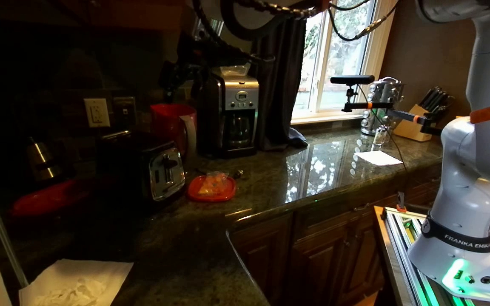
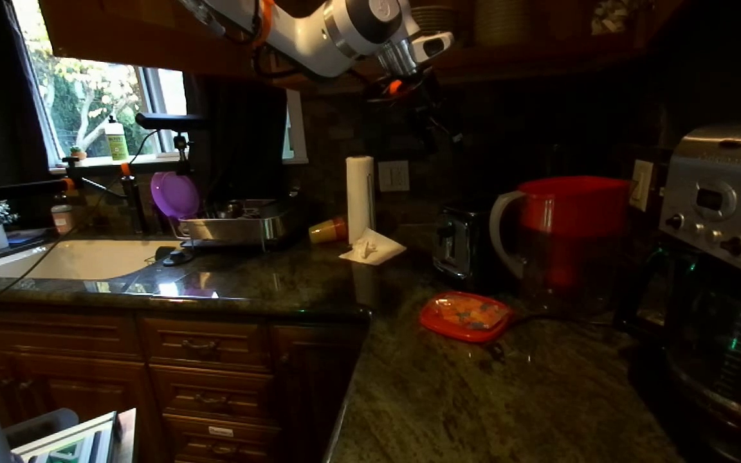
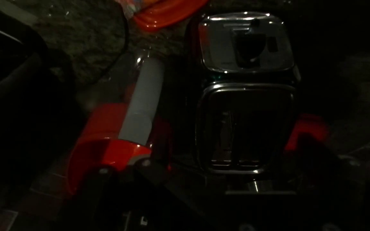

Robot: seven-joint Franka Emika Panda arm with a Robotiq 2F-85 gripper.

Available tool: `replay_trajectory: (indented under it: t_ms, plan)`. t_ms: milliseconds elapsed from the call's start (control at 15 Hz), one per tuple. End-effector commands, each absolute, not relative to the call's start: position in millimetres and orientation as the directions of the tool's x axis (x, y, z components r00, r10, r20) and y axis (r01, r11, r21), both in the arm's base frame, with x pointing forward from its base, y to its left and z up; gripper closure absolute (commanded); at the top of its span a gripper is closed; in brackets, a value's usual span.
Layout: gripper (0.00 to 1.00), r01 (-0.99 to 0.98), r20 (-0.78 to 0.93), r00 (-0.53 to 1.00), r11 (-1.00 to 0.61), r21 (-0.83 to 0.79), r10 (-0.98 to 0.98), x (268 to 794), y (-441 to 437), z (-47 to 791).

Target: Move the toaster to the left of the counter

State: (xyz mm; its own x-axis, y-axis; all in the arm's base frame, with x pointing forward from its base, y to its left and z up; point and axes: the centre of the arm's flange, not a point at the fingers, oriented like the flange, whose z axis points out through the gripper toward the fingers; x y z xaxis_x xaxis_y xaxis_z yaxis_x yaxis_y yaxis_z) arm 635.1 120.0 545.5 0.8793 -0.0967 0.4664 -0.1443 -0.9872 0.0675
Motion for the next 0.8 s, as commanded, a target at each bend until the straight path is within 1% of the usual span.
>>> replay_trajectory:
  t_ms: [0,267,333,600,667,733]
  plan:
    - [0.0,-0.089,0.476,0.879,-0.991,0.096,-0.033,701,134,536]
    - [0.0,-0.04,0.443,0.896,-0.995,0.092,0.005,743,147,507]
    - [0.0,-0.058,0.465,0.885,-0.994,0.091,-0.009,704,138,510]
    - [0.0,-0.059,0.467,0.884,-0.993,0.098,-0.007,710,138,505]
    - [0.02,-0.047,0.473,0.881,-0.995,0.085,-0.001,715,139,504]
    - [0.13,-0.037,0.492,0.871,-0.998,0.057,-0.004,728,139,496]
